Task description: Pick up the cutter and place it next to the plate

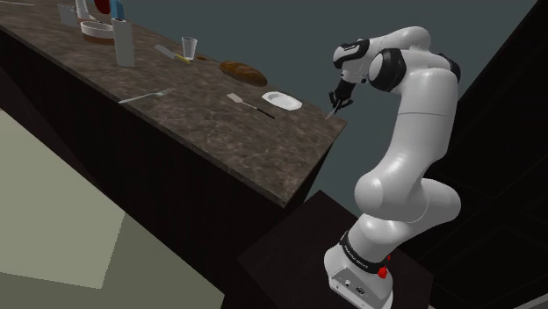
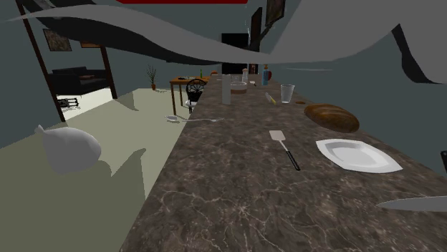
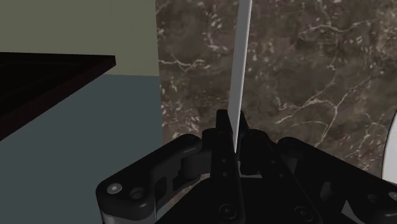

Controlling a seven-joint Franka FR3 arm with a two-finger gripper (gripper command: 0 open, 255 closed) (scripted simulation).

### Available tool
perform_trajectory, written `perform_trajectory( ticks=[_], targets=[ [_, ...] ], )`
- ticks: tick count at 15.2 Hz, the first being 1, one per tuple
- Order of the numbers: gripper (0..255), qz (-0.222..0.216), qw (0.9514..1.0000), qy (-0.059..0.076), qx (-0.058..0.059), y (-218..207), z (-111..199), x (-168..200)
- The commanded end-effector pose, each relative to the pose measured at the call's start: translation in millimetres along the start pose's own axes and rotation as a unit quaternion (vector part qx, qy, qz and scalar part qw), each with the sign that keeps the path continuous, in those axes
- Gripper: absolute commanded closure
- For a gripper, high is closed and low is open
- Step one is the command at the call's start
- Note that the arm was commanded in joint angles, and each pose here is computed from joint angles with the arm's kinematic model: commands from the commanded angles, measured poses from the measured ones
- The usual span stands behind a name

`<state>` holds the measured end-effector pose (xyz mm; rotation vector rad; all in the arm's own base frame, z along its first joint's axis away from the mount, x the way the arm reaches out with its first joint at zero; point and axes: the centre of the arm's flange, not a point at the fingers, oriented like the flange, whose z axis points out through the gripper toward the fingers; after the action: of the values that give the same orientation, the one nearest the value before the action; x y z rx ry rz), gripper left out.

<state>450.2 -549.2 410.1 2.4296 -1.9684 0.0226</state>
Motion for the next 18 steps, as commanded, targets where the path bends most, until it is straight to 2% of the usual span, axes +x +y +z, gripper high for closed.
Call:
perform_trajectory(
  ticks=[1,12,18],
  targets=[
    [255,0.0,1.0,0.0,0.0,-0.2,11.2,-0.5],
    [255,0.0,1.0,0.0,0.0,-0.3,71.8,-1.7],
    [255,0.0,1.0,0.0,0.0,-0.3,71.8,-1.7]
  ],
)
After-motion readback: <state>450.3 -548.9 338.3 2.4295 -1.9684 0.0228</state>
